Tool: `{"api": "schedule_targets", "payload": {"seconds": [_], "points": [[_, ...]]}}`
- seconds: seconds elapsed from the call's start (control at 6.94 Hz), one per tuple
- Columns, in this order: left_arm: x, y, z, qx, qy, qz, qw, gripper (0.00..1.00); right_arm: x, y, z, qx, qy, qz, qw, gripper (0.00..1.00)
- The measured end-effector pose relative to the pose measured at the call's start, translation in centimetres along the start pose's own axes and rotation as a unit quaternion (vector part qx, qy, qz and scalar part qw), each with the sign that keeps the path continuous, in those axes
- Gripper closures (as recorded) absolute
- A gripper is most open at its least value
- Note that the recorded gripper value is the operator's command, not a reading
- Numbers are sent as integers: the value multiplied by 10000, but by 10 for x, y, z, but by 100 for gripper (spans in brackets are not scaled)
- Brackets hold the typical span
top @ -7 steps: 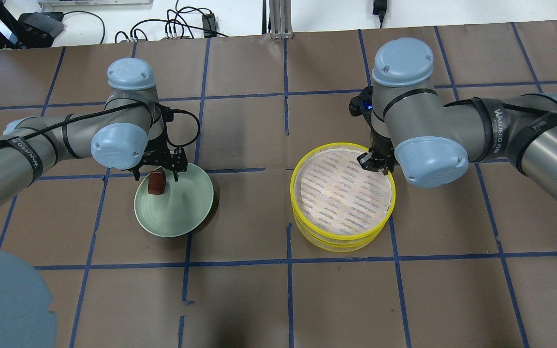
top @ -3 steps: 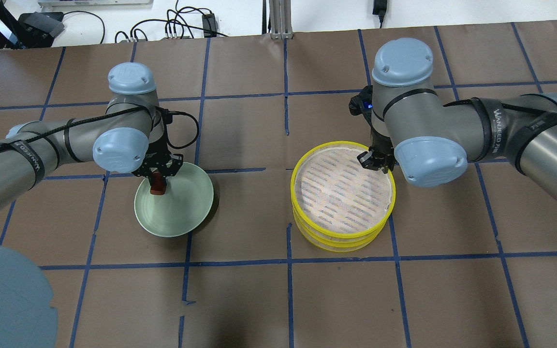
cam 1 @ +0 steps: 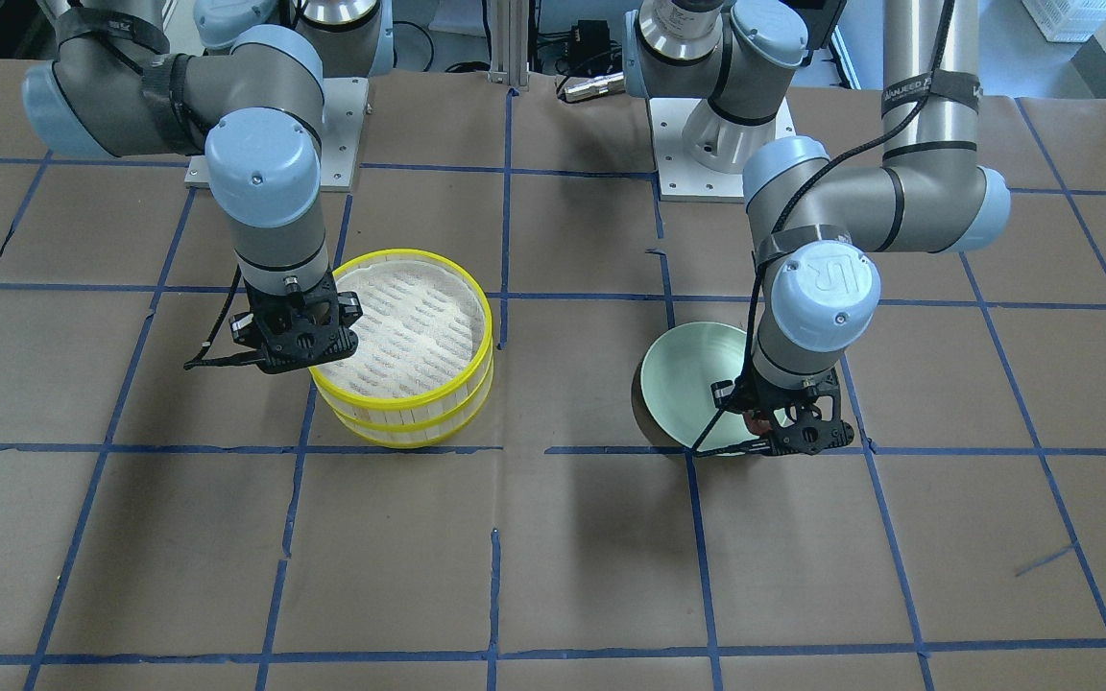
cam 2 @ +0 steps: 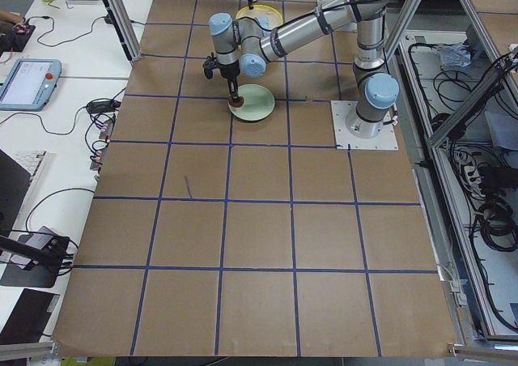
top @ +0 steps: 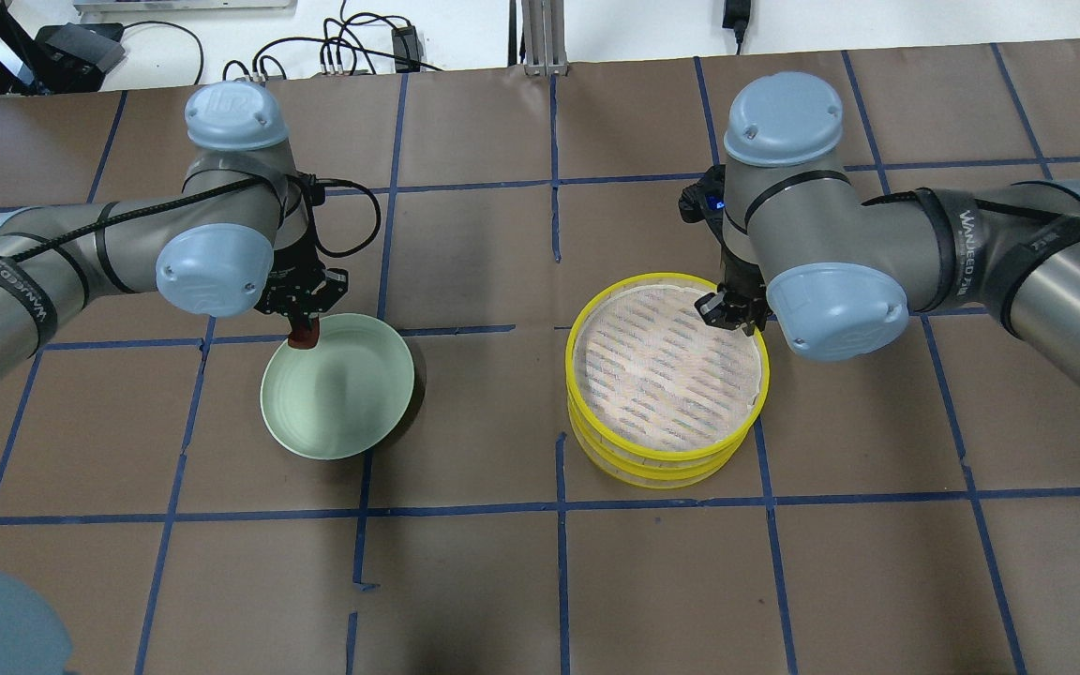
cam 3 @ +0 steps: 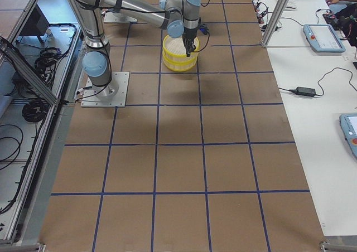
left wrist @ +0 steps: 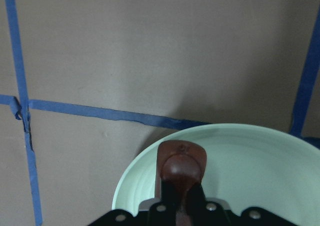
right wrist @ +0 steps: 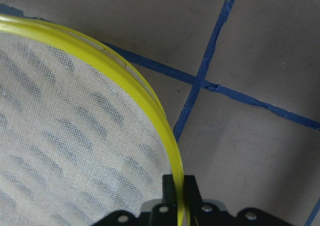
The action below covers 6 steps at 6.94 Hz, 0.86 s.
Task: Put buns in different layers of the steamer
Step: 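Lower the left gripper into the bowl and grasp the brown bun, then release the brown bun onto the top tier while the right gripper lifts away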
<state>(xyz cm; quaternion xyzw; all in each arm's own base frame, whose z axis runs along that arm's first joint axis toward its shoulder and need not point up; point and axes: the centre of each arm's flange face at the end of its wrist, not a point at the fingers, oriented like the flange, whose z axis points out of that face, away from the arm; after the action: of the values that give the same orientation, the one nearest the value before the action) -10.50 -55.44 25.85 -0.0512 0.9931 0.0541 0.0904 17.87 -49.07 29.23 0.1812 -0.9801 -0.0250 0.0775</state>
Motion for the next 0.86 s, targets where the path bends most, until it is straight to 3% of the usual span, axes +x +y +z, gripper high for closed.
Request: {"api": "schedule_targets", "payload": {"seconds": [0.29,0.58,0.86], "points": [[56,25,-65,305,426,-215,9984,99,0,0,2,-18,-4,2,10000,98],[152,65,-127,596,1183,-666,9889,99,-1,-1,6,-68,10,-6,10000,97],[192,88,-150,685,1538,-862,9819,99,0,0,8,-109,75,-16,9999,82]]}}
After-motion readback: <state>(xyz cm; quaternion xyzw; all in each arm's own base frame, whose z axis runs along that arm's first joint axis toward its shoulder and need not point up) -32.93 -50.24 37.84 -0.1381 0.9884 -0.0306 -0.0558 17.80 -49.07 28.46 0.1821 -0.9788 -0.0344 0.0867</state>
